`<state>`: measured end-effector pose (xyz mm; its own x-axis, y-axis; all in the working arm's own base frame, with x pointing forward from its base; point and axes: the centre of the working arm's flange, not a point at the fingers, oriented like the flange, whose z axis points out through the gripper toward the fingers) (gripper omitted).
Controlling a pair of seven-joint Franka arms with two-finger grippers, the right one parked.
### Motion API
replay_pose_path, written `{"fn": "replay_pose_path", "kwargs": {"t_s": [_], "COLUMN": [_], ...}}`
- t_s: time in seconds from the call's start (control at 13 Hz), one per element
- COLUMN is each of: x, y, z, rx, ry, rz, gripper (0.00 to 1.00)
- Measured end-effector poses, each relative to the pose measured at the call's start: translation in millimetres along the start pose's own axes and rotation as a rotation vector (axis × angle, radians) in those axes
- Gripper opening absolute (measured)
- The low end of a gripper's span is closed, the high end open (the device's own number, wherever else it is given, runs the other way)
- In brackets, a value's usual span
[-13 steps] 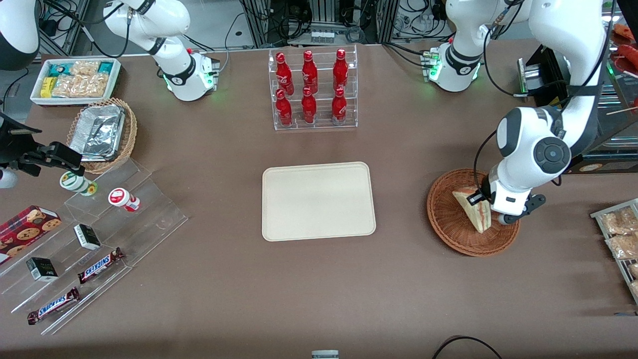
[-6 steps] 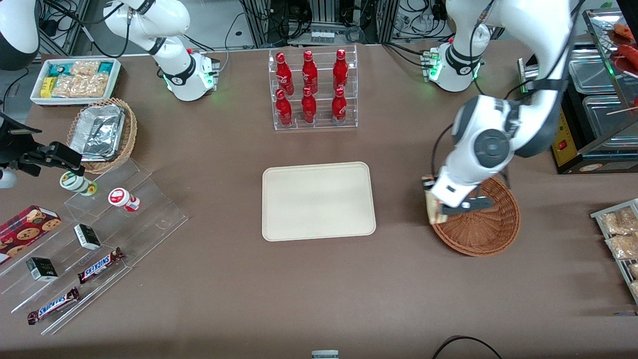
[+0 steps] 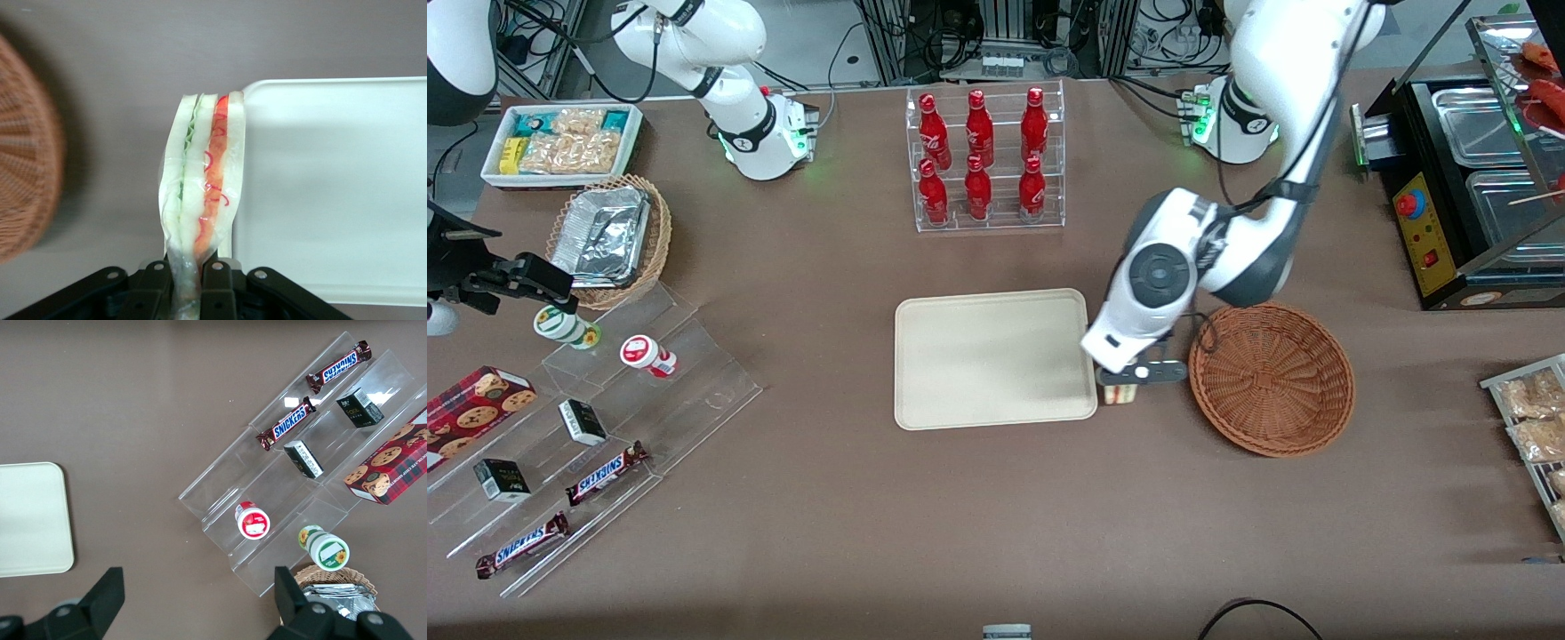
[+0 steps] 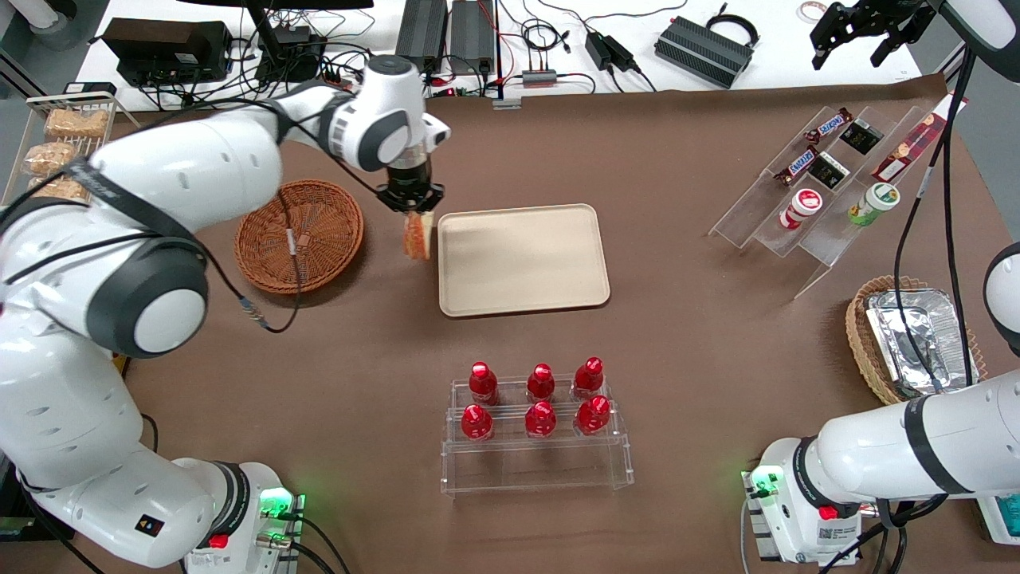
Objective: Place sandwich from basket to tray
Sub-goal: 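Lift the sandwich with the left gripper and carry it over the tray, then lower the held sandwich onto the beige tray with the left gripper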
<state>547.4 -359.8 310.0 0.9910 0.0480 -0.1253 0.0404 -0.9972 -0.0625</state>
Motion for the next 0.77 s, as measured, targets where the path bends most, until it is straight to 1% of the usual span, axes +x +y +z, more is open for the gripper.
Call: {"fn": "replay_pose_path", "kwargs": {"t_s": [0.15,0.38,0.77], "x": [-6,-20,-27], "y": [40,97,149], "z": [9,26,42], "rx": [-0.012,-0.017,-0.041], "ry": [0.002,0.009,0.023], "rz": [-0.037,-0.085,-0.139], "gripper": [0.15,0.15,0.15]}}
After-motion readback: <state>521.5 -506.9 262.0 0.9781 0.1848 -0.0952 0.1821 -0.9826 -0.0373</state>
